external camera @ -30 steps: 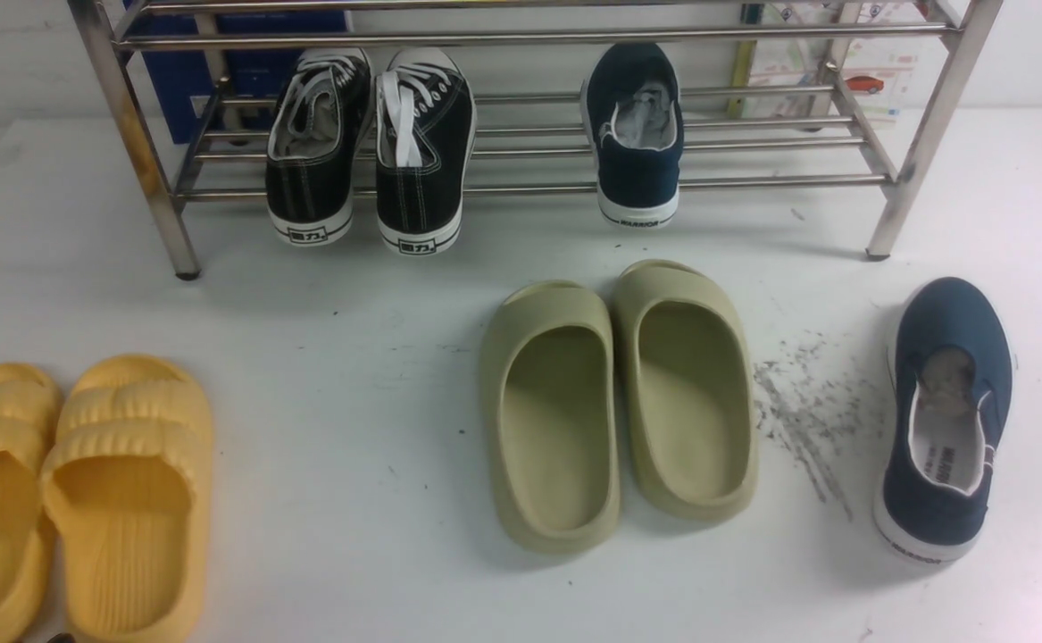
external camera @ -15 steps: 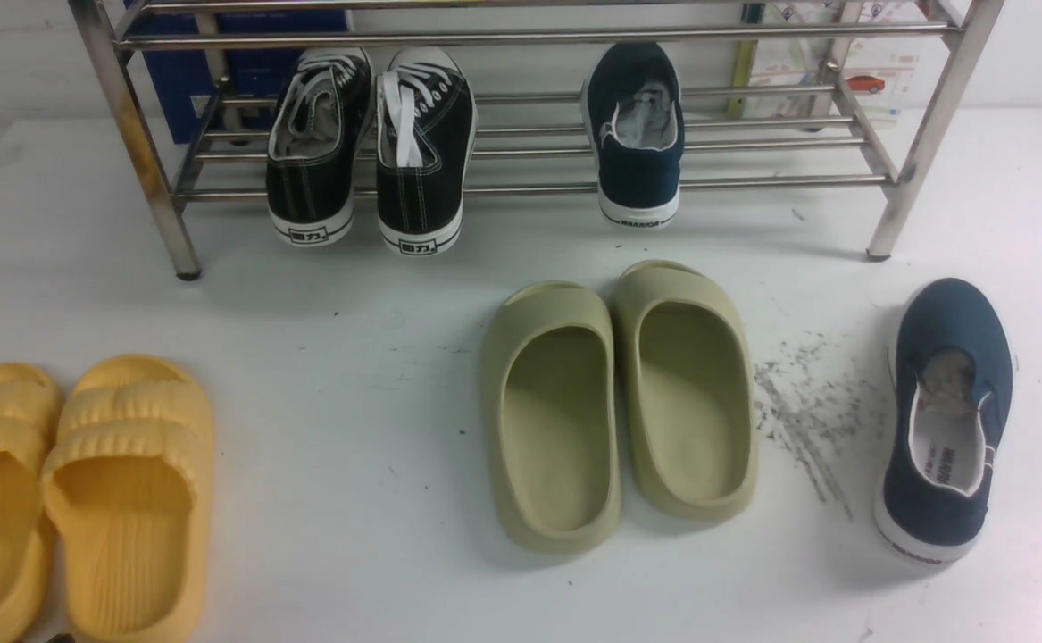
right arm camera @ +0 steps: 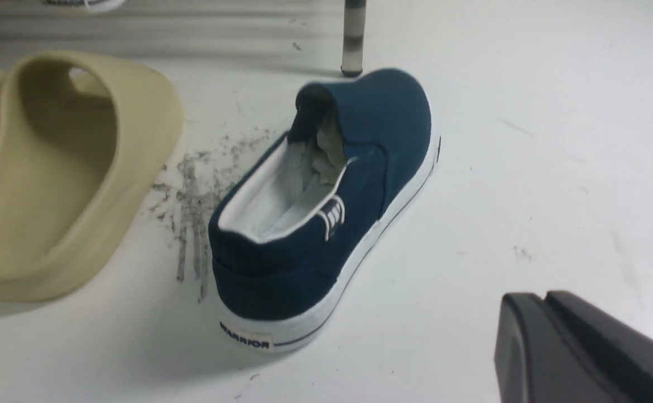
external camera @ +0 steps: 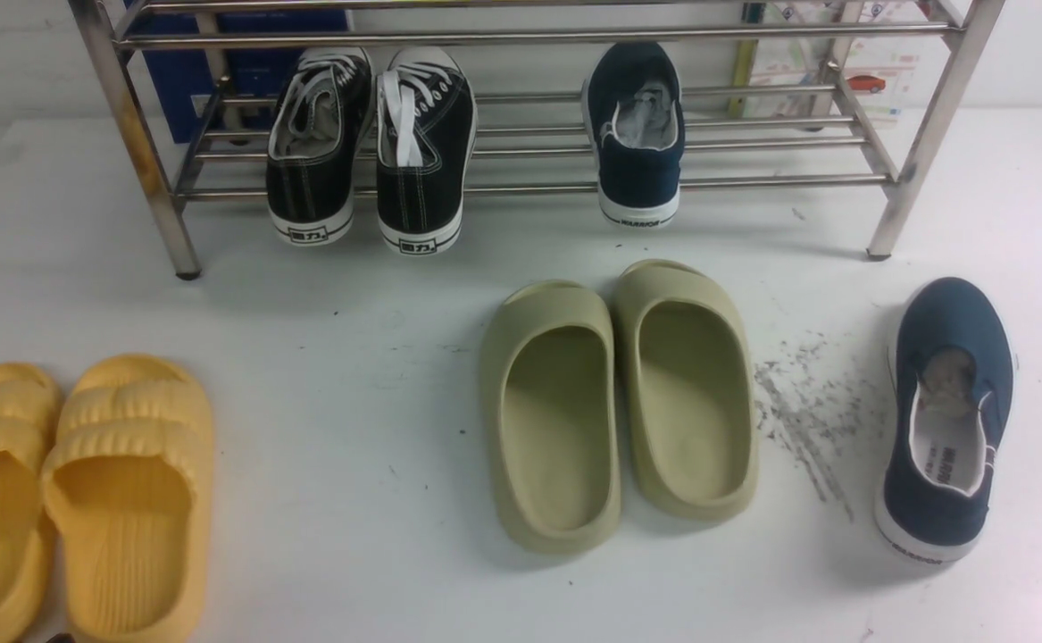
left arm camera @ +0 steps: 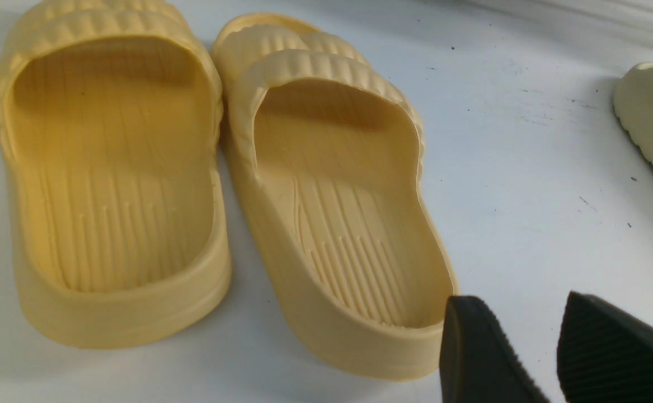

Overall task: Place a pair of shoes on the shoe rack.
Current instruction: Use the right arm to grab the shoe closest to it, then use the right arm to put a shoe into the shoe rack

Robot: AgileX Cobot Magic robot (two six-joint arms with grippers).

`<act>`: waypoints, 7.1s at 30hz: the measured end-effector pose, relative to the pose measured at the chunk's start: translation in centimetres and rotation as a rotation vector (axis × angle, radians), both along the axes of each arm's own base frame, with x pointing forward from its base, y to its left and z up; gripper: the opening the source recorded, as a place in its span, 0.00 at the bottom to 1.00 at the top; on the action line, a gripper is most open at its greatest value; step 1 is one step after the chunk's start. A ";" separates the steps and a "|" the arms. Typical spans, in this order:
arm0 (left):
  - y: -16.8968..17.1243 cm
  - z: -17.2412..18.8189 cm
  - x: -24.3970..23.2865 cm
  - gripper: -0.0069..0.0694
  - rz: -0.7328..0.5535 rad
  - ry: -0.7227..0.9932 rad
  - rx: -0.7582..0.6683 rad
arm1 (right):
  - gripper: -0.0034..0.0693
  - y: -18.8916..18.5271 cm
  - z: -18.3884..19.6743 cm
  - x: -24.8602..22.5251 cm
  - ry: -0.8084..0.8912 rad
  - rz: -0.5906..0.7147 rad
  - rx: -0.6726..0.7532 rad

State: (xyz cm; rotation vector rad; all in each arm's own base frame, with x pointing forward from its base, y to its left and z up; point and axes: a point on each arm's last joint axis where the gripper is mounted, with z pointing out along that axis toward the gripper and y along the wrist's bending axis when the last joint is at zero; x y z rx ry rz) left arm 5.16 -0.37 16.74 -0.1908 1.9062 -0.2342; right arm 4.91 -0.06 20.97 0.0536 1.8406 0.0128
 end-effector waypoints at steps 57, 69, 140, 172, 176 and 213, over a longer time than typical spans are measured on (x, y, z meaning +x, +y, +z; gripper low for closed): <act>0.0 0.0 0.0 0.40 0.000 0.000 0.000 | 0.47 8.7 0.9 26.2 0.972 -0.166 0.269; 0.0 0.0 0.0 0.40 0.000 0.000 0.000 | 0.09 9.0 -2.2 27.8 1.041 -0.068 0.142; 0.0 0.0 0.0 0.40 0.000 0.000 0.000 | 0.23 13.6 5.4 45.6 0.535 0.260 0.086; 0.0 0.0 0.0 0.40 0.000 0.000 0.000 | 0.04 12.1 6.7 37.1 0.999 0.287 0.055; 0.0 0.0 0.0 0.40 0.000 0.000 0.000 | 0.04 12.2 4.8 38.4 0.913 0.274 0.060; 0.0 0.0 0.0 0.40 0.000 0.000 0.000 | 0.05 11.4 8.7 38.8 0.734 0.243 -0.036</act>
